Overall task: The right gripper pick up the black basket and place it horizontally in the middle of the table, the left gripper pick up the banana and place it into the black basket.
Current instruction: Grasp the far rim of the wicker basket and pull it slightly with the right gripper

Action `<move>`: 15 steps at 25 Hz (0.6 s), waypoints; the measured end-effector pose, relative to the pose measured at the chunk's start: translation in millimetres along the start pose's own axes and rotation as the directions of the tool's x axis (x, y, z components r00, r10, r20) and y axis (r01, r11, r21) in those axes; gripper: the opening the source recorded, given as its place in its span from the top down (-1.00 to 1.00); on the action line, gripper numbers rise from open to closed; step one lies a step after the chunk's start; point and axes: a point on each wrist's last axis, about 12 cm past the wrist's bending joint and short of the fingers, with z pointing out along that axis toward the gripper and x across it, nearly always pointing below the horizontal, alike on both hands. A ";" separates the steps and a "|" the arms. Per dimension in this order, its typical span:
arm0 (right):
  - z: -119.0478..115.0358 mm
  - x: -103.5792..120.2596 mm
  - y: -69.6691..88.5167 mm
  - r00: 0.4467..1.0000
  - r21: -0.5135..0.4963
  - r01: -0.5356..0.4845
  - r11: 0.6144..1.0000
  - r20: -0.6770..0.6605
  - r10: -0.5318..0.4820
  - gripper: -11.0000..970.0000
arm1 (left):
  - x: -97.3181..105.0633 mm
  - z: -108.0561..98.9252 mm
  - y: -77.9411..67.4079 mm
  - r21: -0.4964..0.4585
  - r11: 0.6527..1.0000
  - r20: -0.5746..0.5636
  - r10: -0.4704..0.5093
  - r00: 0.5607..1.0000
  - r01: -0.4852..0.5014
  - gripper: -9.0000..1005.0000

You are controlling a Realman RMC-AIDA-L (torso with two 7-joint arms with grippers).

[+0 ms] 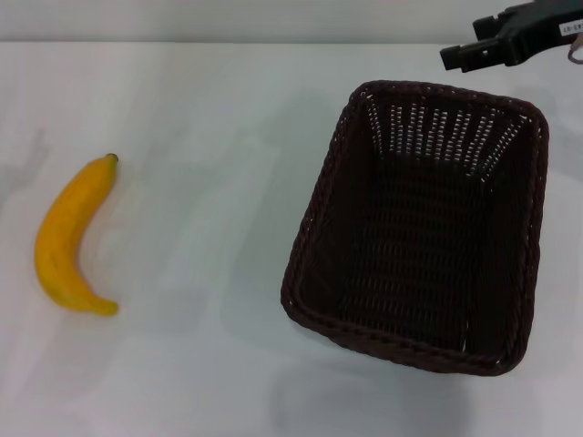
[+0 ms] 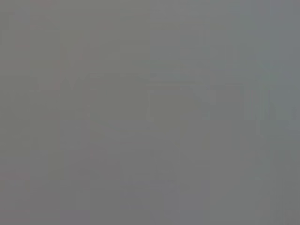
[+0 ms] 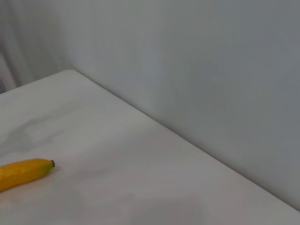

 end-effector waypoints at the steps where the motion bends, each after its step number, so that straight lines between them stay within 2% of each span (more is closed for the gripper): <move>1: 1.9 -0.4 -0.7 1.000 0.000 0.002 1.000 0.001 -0.002 -0.44 | 0.3 -0.3 0.1 -0.002 1.000 -0.003 0.006 1.000 -0.006 -0.75; 9: 6.8 -1.9 -5.3 1.000 0.032 0.020 0.999 0.021 -0.021 -0.43 | -1.6 -6.7 13.2 -0.058 0.998 -0.013 0.035 0.999 -0.035 -0.75; 15: 22.9 6.0 -8.7 1.000 0.011 0.005 1.000 -0.004 -0.005 -0.43 | -3.3 -8.0 17.3 -0.069 0.997 -0.012 0.044 0.999 -0.045 -0.75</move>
